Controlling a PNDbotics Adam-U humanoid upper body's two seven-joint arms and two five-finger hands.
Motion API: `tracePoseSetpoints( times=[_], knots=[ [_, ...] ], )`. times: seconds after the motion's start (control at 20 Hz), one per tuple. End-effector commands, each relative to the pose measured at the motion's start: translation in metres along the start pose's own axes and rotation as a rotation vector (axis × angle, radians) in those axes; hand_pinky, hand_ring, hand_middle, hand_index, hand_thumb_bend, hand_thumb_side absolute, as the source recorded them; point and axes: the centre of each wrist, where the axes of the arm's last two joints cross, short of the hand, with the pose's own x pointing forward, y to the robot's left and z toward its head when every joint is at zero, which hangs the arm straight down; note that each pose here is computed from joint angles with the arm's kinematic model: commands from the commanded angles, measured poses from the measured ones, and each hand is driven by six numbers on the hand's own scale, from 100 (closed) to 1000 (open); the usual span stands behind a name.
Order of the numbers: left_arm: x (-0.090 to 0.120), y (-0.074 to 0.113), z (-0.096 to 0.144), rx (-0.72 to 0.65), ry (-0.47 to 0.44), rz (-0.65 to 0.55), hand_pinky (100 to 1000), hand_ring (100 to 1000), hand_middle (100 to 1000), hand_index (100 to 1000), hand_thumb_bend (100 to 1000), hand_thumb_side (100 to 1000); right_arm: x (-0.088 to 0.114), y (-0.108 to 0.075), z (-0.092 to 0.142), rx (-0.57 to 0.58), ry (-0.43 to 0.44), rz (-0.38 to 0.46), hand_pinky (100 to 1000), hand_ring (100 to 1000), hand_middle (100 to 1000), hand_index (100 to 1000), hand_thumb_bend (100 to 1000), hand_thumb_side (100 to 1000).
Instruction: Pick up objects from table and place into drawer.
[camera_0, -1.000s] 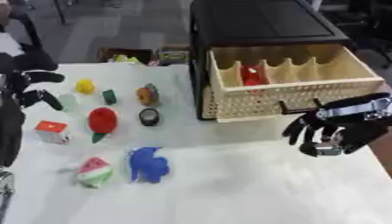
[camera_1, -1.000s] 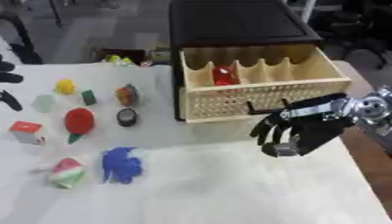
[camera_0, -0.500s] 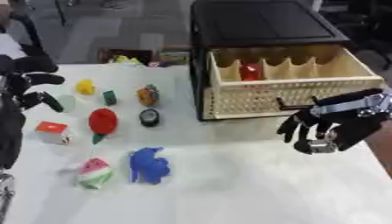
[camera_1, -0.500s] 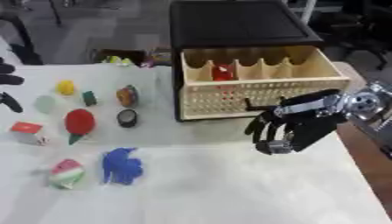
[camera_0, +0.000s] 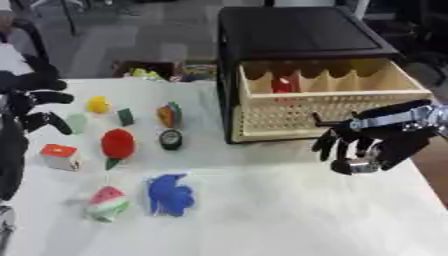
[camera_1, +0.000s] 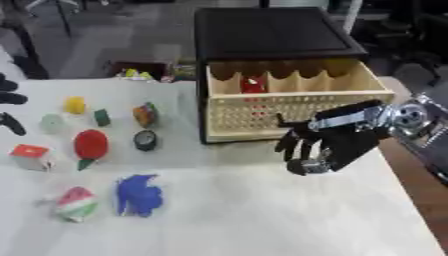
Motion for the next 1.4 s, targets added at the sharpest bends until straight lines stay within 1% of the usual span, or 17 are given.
tracePoseSetpoints(
  times=[0.05,0.5,0.6,1.4],
  knots=[
    [0.006,0.002,-0.002,0.003,-0.022,-0.003,406,670,650,743,100,1000,0.0,-0.01,0.008,-0.03,0.025,0.011,353,687,769,918,215,584],
    [0.006,0.003,-0.001,0.006,-0.02,-0.001,409,671,651,742,100,1000,-0.003,-0.017,0.005,-0.046,0.022,0.003,344,683,766,916,228,585],
    [0.005,0.002,-0.001,0.005,-0.018,-0.001,409,671,651,742,100,1000,-0.003,-0.019,0.005,-0.051,0.021,0.004,342,682,765,915,219,582],
    [0.005,0.002,0.0,0.005,-0.012,0.003,412,673,653,738,100,1000,-0.001,-0.033,-0.003,-0.082,0.016,0.009,327,677,760,914,248,593]
  ],
)
